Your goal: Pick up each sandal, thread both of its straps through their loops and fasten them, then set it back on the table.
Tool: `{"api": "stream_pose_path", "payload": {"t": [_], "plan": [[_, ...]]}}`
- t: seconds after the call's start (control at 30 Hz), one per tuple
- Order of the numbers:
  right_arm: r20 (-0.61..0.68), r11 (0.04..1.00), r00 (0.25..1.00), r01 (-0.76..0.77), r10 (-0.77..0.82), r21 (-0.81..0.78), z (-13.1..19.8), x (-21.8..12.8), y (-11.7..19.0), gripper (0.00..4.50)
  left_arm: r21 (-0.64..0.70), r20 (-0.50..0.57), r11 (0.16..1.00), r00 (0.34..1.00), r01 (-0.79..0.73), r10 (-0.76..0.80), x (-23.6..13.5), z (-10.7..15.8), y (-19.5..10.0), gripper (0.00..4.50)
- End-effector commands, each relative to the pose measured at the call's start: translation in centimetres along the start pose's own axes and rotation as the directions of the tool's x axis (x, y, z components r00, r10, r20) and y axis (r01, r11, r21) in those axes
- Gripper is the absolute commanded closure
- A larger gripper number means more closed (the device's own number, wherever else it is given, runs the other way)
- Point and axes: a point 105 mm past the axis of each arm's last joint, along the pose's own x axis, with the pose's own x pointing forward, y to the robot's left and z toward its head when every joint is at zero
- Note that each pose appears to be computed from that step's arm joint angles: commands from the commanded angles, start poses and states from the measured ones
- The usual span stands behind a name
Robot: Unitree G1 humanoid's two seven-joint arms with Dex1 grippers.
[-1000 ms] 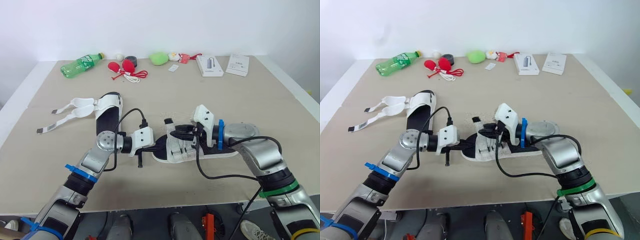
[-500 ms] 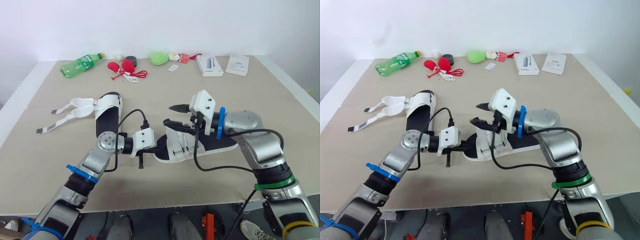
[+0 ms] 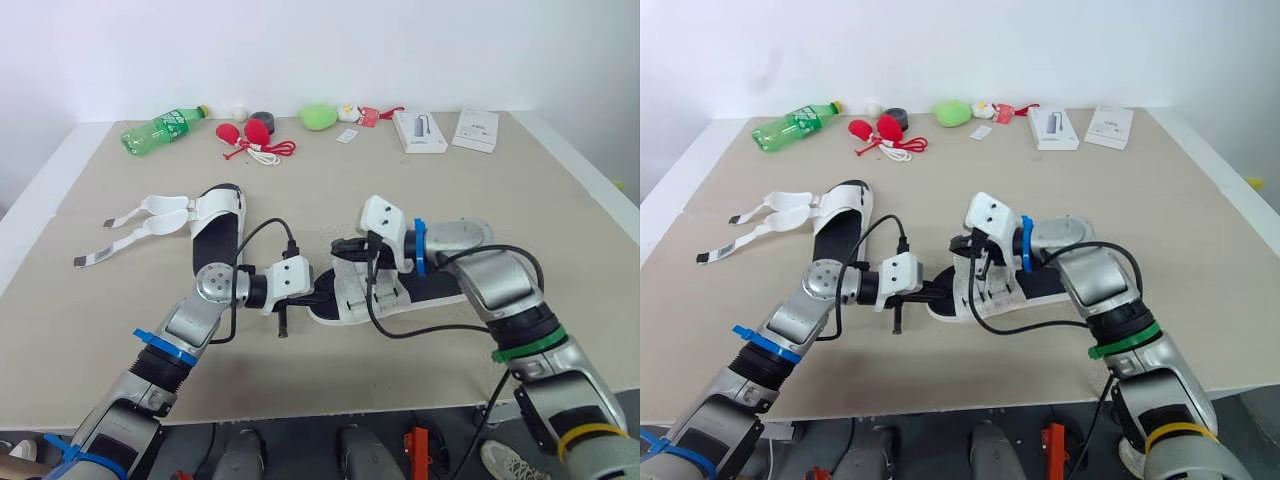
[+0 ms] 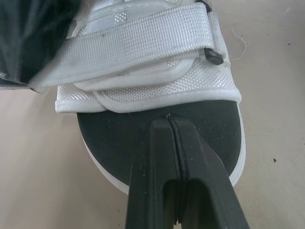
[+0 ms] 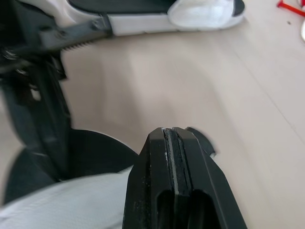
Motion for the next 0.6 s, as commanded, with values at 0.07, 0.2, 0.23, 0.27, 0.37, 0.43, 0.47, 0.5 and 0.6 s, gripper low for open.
{"api": "stream_pose_path", "payload": {"t": [0.07, 0.2, 0.23, 0.27, 0.37, 0.43, 0.47, 0.5, 0.6], "plan": [[-0.093, 1.0, 0.996, -0.01, 0.012, 0.028, -1.0, 0.0, -0.4, 4.43, -0.031, -0.026, 0.999, 0.999, 0.026, -0.027, 0.0, -0.9, -0.7, 4.5], [-0.135, 1.0, 0.991, -0.013, 0.014, 0.008, -1.7, -0.3, -0.6, 4.43, -0.03, -0.019, 0.999, 0.999, 0.028, -0.029, 0.1, -0.8, -0.7, 4.5], [-0.152, 1.0, 0.988, -0.001, 0.001, 0.0, -2.0, -0.5, -0.9, 4.43, -0.03, -0.018, 0.999, 0.999, 0.029, -0.029, 0.1, -0.8, -0.7, 4.5], [-0.17, 1.0, 0.985, 0.006, -0.008, -0.01, -2.3, -0.7, -1.2, 4.43, -0.028, -0.017, 0.999, 0.999, 0.03, -0.03, 0.2, -0.7, -0.7, 4.5], [-0.2, 1.0, 0.98, -0.01, 0.006, -0.022, -2.9, -1.3, -1.5, 4.43, -0.027, -0.009, 0.999, 0.999, 0.032, -0.032, 0.4, -0.6, -0.8, 4.5], [-0.196, 0.999, 0.981, 0.001, -0.009, -0.037, -2.8, -1.5, -2.1, 4.43, -0.026, -0.004, 0.999, 0.999, 0.034, -0.034, 0.5, -0.5, -0.8, 4.5], [-0.194, 0.999, 0.981, 0.007, -0.015, -0.043, -2.7, -1.6, -2.3, 4.43, -0.026, -0.003, 0.999, 0.999, 0.035, -0.035, 0.6, -0.5, -0.8, 4.5], [-0.181, 0.998, 0.983, 0.037, -0.045, -0.044, -2.3, -1.8, -3.2, 4.43, -0.027, -0.001, 0.999, 0.999, 0.035, -0.035, 0.6, -0.5, -0.8, 4.5], [-0.128, 0.991, 0.983, 0.129, -0.131, -0.026, -1.1, -3.0, -5.7, 4.43, -0.024, 0.008, 0.999, 0.999, 0.032, -0.031, 0.8, -0.3, -0.8, 4.5]]}}
